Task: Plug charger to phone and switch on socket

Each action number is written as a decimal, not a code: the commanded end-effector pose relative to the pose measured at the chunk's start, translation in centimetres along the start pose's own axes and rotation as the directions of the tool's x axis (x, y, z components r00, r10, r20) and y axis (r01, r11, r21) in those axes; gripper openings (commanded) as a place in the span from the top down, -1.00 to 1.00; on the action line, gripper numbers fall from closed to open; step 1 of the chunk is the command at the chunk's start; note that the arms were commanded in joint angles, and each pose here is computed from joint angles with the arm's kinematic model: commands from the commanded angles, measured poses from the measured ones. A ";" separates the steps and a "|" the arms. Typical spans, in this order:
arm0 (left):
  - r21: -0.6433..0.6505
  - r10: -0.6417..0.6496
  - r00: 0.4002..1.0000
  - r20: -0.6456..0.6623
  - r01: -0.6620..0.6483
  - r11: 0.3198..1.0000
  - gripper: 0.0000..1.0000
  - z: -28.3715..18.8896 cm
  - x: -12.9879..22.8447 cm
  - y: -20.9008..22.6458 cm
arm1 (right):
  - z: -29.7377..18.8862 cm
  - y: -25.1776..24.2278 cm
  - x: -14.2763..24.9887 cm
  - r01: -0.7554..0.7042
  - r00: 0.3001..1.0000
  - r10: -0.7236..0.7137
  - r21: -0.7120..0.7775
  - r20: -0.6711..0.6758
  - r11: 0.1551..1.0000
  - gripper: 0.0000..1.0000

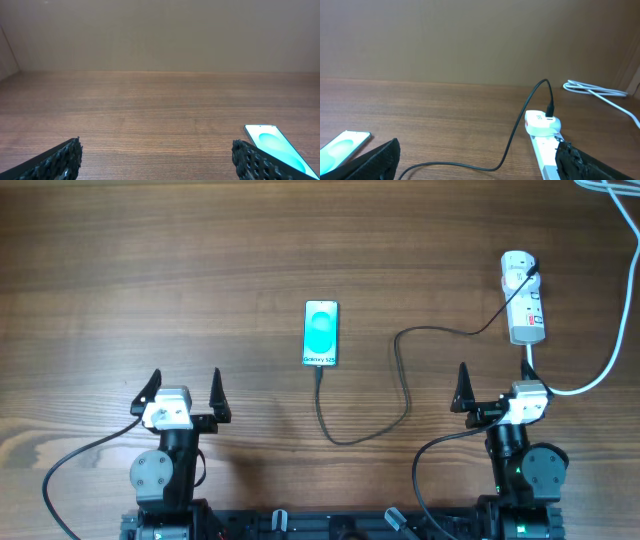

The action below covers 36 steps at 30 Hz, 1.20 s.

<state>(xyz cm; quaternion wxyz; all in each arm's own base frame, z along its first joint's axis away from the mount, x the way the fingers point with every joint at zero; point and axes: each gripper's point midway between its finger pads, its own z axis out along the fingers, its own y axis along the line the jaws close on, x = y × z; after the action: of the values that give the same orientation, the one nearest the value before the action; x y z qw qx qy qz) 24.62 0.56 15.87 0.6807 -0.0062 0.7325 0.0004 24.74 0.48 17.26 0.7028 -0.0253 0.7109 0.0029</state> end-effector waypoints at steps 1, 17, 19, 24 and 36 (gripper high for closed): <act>-0.026 0.014 1.000 0.000 -0.014 1.000 -1.00 0.0 0.2 0.5 | -0.1 -0.2 -0.2 0.018 1.000 -0.018 0.012 0.012 1.000 -0.99; -0.026 0.014 1.000 0.000 -0.014 1.000 -1.00 0.0 0.2 0.5 | -0.1 -0.2 -0.2 0.019 1.000 -0.019 0.012 0.013 1.000 -1.00; -0.026 0.014 1.000 0.000 -0.014 1.000 -1.00 0.0 0.2 0.5 | -0.1 -0.2 -0.2 0.020 1.000 -0.020 0.013 0.013 1.000 -1.00; -0.026 0.014 1.000 -0.001 -0.014 1.000 -1.00 0.0 0.2 0.5 | -0.1 0.0 -0.3 0.021 1.000 -0.021 0.005 0.013 1.000 -1.00; -0.026 0.014 1.000 -0.003 -0.014 1.000 -1.00 0.0 0.2 0.5 | -0.1 0.0 -0.2 0.021 1.000 -0.021 0.003 0.013 1.000 -1.00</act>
<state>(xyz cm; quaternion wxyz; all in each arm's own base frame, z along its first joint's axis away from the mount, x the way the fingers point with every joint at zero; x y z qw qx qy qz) 24.62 0.56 15.87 0.6807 -0.0049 0.7325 0.0016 24.73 0.52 17.26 0.7028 -0.0260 0.7109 0.0033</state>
